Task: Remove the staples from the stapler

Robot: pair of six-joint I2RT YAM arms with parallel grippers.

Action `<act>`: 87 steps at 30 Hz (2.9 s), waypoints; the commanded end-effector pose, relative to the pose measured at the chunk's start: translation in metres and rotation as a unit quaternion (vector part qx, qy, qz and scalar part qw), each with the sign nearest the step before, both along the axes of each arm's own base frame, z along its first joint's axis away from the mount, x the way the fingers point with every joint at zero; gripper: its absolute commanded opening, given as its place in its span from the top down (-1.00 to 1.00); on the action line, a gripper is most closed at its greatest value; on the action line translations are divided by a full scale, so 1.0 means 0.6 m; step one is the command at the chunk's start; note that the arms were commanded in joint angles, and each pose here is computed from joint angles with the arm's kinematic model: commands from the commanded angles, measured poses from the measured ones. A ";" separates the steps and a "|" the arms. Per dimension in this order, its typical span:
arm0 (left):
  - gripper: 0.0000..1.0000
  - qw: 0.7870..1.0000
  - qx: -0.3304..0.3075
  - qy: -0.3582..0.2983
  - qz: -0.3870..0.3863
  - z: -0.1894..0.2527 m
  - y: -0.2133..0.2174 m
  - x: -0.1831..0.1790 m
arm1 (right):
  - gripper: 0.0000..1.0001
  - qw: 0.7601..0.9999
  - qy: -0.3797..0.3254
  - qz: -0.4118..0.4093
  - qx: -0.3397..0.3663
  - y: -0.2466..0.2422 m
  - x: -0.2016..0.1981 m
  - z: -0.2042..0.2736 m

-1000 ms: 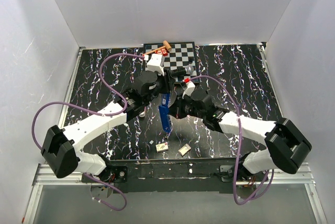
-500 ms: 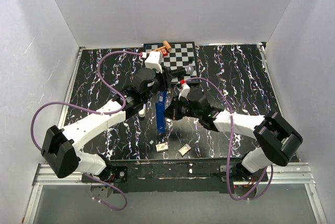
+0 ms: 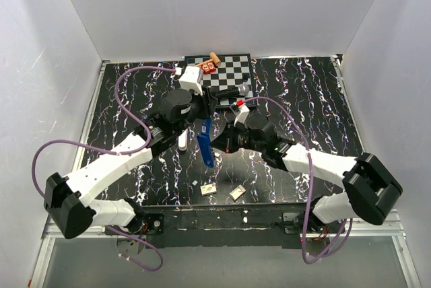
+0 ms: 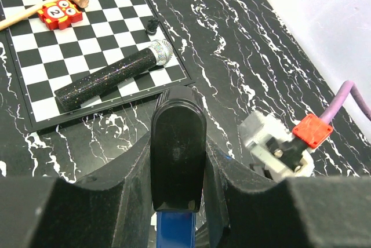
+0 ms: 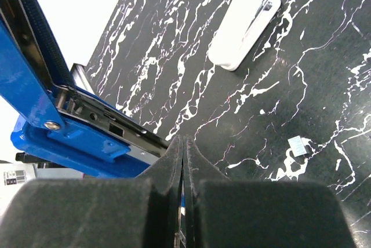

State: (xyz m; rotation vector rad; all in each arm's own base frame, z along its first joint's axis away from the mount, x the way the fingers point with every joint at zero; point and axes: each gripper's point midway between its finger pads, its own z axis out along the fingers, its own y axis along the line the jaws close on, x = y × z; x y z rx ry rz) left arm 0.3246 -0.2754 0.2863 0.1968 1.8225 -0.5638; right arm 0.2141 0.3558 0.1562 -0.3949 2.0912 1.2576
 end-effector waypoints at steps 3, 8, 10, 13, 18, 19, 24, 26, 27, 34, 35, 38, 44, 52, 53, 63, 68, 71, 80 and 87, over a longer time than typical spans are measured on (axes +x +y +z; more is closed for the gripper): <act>1.00 0.996 -0.071 -0.062 -0.006 0.133 0.034 -0.038 | 0.97 0.999 -0.040 -0.013 -0.014 -0.017 0.004 0.041; 1.00 0.994 -0.081 -0.072 -0.015 0.162 0.055 -0.067 | 0.97 0.995 -0.076 -0.048 -0.047 -0.051 0.017 0.066; 1.00 0.994 -0.083 -0.075 -0.015 0.167 0.064 -0.075 | 0.97 0.992 -0.089 -0.063 -0.065 -0.069 0.020 0.076; 1.00 0.993 -0.086 -0.085 -0.010 0.176 0.080 -0.087 | 0.97 0.987 -0.110 -0.082 -0.079 -0.095 0.020 0.096; 1.00 0.990 -0.096 -0.102 -0.004 0.196 0.103 -0.104 | 0.97 0.987 -0.105 -0.080 -0.093 -0.125 -0.005 0.101; 1.00 0.989 -0.099 -0.105 -0.003 0.201 0.108 -0.108 | 0.97 0.988 -0.100 -0.076 -0.093 -0.128 -0.013 0.100; 1.00 0.985 -0.121 -0.120 0.000 0.228 0.123 -0.122 | 0.97 0.992 -0.079 -0.056 -0.085 -0.122 -0.047 0.092; 1.00 0.984 -0.128 -0.121 -0.001 0.233 0.126 -0.127 | 0.97 0.993 -0.073 -0.049 -0.078 -0.112 -0.056 0.091; 1.00 0.984 -0.132 -0.122 -0.002 0.236 0.127 -0.129 | 0.97 0.995 -0.065 -0.031 -0.067 -0.100 -0.067 0.093; 1.00 0.980 -0.164 -0.107 -0.024 0.242 0.122 -0.150 | 0.97 0.999 -0.039 0.004 -0.014 -0.039 -0.086 0.114; 1.00 0.980 -0.170 -0.104 -0.025 0.240 0.123 -0.153 | 0.97 0.999 -0.040 0.005 -0.014 -0.032 -0.086 0.117; 1.00 0.977 -0.186 -0.099 -0.025 0.237 0.126 -0.160 | 0.97 0.999 -0.046 -0.003 -0.008 -0.018 -0.081 0.131; 1.00 0.974 -0.207 -0.086 -0.038 0.238 0.126 -0.176 | 0.97 0.996 -0.062 -0.055 -0.019 -0.021 -0.047 0.146; 1.00 0.973 -0.207 -0.076 -0.061 0.246 0.129 -0.200 | 0.97 0.992 -0.105 -0.070 -0.031 -0.038 -0.034 0.187; 1.00 0.974 -0.205 -0.071 -0.067 0.244 0.125 -0.202 | 0.97 0.991 -0.112 -0.072 -0.033 -0.041 -0.032 0.193; 1.00 0.977 -0.174 -0.048 -0.115 0.220 0.097 -0.213 | 0.97 0.982 -0.172 -0.061 -0.038 -0.057 -0.032 0.264; 1.00 0.976 -0.160 -0.043 -0.141 0.217 0.083 -0.218 | 0.97 0.981 -0.186 -0.050 -0.036 -0.069 -0.043 0.280; 1.00 0.973 -0.156 -0.050 -0.162 0.221 0.075 -0.225 | 0.97 0.979 -0.196 -0.037 -0.041 -0.079 -0.055 0.286; 1.00 0.936 -0.133 -0.082 -0.316 0.223 0.023 -0.286 | 0.97 0.963 -0.238 0.109 -0.059 -0.106 -0.142 0.318; 1.00 0.884 -0.128 -0.122 -0.432 0.235 0.004 -0.348 | 0.97 0.937 -0.261 0.226 -0.057 -0.117 -0.205 0.325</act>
